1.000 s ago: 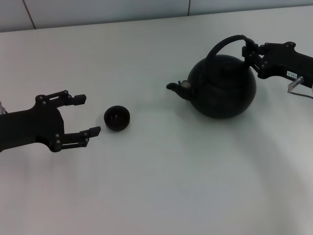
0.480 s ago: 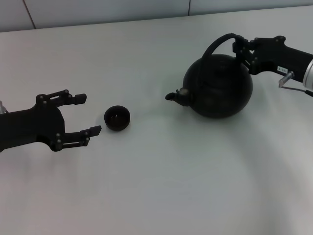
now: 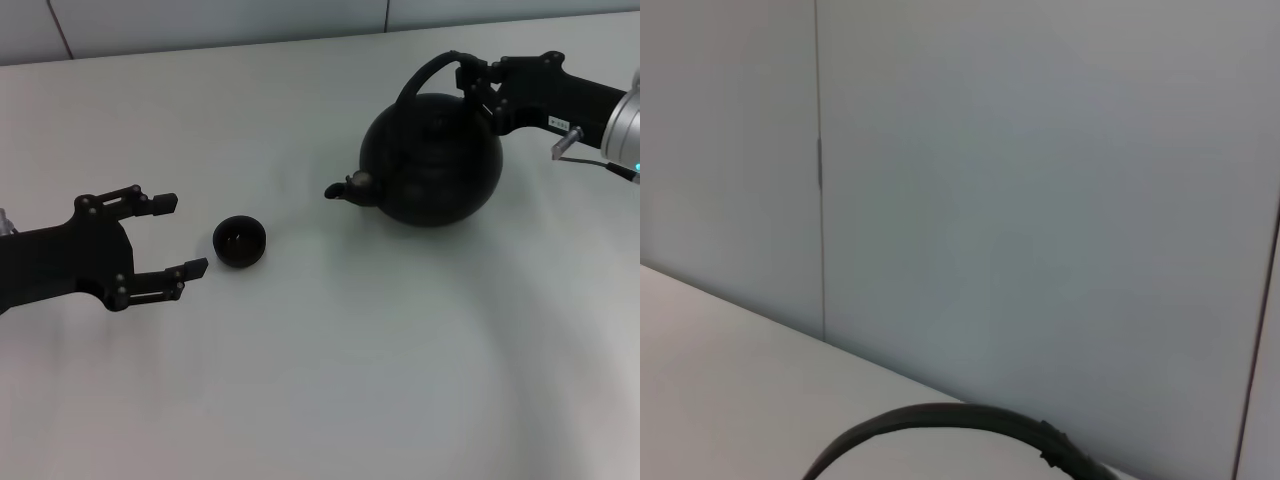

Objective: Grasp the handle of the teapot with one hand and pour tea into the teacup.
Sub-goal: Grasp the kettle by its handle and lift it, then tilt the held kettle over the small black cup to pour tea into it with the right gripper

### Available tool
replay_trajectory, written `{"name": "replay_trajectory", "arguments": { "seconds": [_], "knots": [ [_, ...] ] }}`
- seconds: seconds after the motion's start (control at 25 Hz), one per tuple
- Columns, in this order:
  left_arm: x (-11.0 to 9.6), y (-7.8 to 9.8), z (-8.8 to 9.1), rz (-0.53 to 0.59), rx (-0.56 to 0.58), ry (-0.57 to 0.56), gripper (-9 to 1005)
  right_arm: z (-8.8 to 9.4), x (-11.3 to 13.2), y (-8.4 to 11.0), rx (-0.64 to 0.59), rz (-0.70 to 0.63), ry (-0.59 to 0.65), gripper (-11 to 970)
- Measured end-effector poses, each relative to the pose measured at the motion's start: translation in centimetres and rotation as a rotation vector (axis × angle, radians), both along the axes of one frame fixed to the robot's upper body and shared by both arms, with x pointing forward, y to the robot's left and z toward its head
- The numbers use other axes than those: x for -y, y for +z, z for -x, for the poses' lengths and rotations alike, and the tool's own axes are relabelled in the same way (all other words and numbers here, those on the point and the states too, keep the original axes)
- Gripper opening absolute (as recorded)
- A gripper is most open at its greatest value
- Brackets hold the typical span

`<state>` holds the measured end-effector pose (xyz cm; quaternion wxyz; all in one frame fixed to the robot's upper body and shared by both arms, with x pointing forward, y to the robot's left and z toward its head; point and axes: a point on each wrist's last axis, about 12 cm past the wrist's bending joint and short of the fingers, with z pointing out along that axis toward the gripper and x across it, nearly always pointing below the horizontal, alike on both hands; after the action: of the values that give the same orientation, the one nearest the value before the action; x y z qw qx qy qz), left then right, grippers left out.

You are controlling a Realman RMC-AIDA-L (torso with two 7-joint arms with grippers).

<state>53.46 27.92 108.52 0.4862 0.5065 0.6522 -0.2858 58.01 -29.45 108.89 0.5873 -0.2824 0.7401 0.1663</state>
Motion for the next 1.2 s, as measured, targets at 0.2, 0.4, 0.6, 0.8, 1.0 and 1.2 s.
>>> {"name": "replay_trajectory", "arguments": {
  "seconds": [0.2, 0.4, 0.6, 0.8, 1.0, 1.2],
  "knots": [
    [0.0, 0.0, 0.0, -0.001, 0.001, 0.0, 806, -0.6, -0.7, 0.2, 0.003, -0.006, 0.017, 97],
    [0.0, 0.0, 0.0, -0.002, 0.003, 0.0, 806, -1.2, -1.4, 0.3, 0.006, -0.006, 0.031, 96],
    [0.0, 0.0, 0.0, -0.002, 0.004, 0.0, 806, -2.0, -2.5, 0.4, 0.013, 0.005, 0.056, 96],
    [-0.1, 0.1, 0.0, -0.006, 0.011, 0.0, 806, -2.5, -3.5, 0.8, 0.023, 0.036, 0.088, 96],
    [-0.1, 0.1, 0.0, -0.008, 0.015, -0.001, 806, -2.9, -4.2, 1.4, 0.046, 0.068, 0.113, 96],
    [-0.2, 0.1, 0.1, -0.01, 0.02, -0.002, 806, -3.4, -5.1, 1.8, 0.061, 0.105, 0.129, 96]
  ]
}}
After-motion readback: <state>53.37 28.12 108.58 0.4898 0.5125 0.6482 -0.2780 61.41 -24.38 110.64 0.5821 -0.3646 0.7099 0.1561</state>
